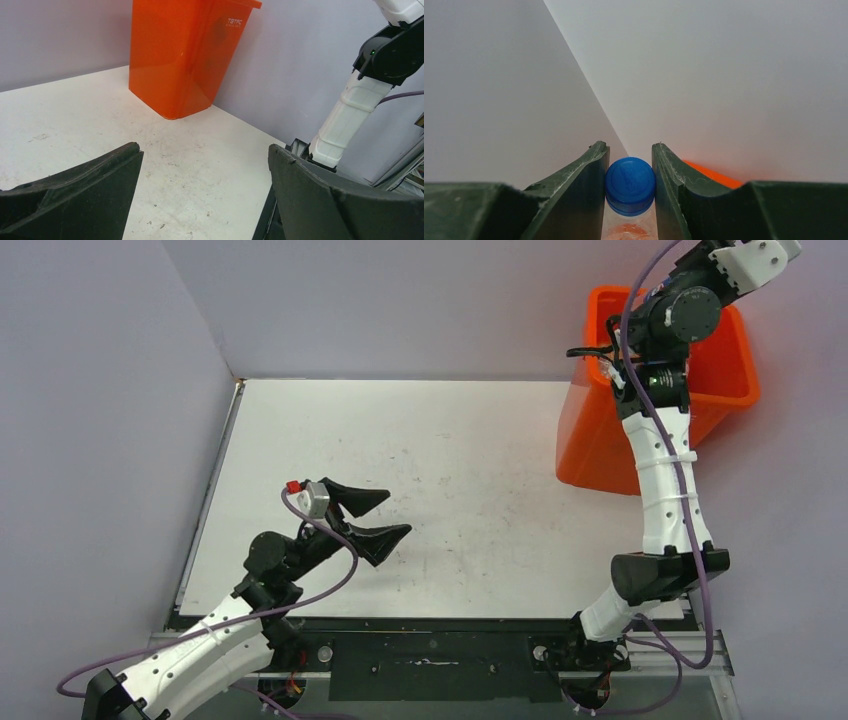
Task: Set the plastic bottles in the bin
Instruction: Place the plastic bottle in the trash bin, then reset both arms
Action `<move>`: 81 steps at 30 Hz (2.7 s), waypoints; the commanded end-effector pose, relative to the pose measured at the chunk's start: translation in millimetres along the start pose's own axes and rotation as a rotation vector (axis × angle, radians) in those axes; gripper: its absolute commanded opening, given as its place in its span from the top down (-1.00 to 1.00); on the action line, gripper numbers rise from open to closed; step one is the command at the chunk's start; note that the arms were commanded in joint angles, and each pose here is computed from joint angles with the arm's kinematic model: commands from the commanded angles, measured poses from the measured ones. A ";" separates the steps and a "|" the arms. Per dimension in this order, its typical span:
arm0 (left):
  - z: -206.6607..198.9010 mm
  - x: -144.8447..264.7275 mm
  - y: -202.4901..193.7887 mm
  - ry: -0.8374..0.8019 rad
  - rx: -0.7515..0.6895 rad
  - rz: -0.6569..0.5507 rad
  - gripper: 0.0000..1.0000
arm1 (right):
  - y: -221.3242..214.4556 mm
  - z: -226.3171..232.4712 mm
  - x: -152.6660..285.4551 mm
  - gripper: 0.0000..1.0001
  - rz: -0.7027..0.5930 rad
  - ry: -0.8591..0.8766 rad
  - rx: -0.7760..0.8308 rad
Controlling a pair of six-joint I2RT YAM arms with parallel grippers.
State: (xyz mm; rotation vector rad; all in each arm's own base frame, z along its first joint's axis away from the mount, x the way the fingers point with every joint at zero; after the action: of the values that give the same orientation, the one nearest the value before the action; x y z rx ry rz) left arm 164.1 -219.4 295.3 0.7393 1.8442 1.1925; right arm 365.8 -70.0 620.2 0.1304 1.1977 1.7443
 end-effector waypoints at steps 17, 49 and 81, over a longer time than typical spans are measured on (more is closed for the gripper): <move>-12.9 0.0 17.8 -0.050 0.003 -0.069 -0.92 | -86.9 -9.8 -66.4 -0.48 0.078 0.008 -0.084; 90.5 43.7 20.8 0.717 -0.125 -0.013 -0.92 | -77.6 70.8 307.8 -0.79 0.644 0.787 -0.192; 189.5 89.5 -46.9 1.171 -0.384 0.320 -0.92 | -296.6 -147.5 357.7 -0.79 0.920 0.539 0.261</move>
State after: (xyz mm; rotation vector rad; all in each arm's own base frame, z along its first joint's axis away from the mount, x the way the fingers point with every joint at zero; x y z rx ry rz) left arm 264.9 -91.4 177.0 0.1629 2.1991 2.5164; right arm 279.2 133.6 192.4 0.5242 1.9538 2.4437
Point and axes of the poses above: each gripper's point midway between its finger pads, its own x axis back along the fingers, its own z axis along the line the jaws close on, y = z × x, the point moved 3 cm from there along x, back along the fingers, and after that the axes turned 6 degrees about -x, right-handed, at the moved point
